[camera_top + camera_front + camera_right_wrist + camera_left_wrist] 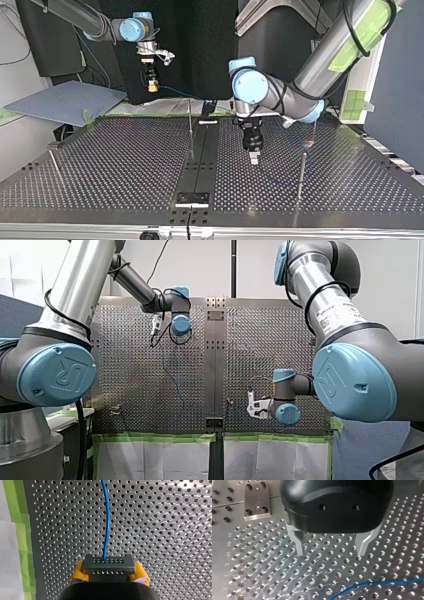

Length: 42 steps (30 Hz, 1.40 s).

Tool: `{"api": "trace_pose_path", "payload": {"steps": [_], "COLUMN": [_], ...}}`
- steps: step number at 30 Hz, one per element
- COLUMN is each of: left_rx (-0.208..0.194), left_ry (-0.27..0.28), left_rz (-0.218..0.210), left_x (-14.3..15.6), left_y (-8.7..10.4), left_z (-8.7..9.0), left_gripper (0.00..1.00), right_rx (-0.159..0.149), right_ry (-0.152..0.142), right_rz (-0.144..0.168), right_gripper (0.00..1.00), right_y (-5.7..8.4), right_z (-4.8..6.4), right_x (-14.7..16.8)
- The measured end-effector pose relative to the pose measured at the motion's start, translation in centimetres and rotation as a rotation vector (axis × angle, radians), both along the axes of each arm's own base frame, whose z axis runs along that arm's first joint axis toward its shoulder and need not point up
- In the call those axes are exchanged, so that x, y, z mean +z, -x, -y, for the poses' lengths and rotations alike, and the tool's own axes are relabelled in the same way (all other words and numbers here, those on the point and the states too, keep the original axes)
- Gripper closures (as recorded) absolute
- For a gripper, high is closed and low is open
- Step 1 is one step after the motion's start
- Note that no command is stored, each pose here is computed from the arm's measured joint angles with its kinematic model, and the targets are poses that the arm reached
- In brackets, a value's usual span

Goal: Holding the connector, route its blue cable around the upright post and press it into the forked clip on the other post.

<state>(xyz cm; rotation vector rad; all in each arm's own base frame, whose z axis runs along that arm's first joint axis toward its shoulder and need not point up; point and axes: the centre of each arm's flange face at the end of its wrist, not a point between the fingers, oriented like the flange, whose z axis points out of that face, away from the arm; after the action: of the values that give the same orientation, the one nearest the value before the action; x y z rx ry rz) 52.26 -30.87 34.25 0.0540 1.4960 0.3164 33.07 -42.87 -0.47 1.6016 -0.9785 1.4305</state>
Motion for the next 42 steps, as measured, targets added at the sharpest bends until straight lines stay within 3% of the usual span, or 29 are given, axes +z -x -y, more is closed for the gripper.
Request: {"api": "trace_pose_path", "payload": {"steps": [13,21,30,42], "left_rx": [0.057,0.059,0.092,0.086], "left_ry": [0.01,0.004,0.029,0.03], "left_rz": [0.009,-0.012,-0.004,-0.001], "left_x": [0.2,-0.3,0.2,-0.7], "left_y": [-1.2,-2.9,-4.0,-4.8], "left_z": [-1.7,-1.0,-1.9,-1.9], "left_gripper": [0.0,0.0,0.0,0.0], "right_rx": [0.0,0.0,0.0,0.001], "right_ry": [0.0,-0.002,0.001,0.005], "right_rz": [0.0,-0.001,0.001,0.002], "right_gripper": [1.0,1.0,1.0,1.0], "right_y": [0.0,0.0,0.0,0.0], "right_z": [0.0,0.0,0.0,0.1], "right_x": [0.0,0.0,0.0,0.0]}}
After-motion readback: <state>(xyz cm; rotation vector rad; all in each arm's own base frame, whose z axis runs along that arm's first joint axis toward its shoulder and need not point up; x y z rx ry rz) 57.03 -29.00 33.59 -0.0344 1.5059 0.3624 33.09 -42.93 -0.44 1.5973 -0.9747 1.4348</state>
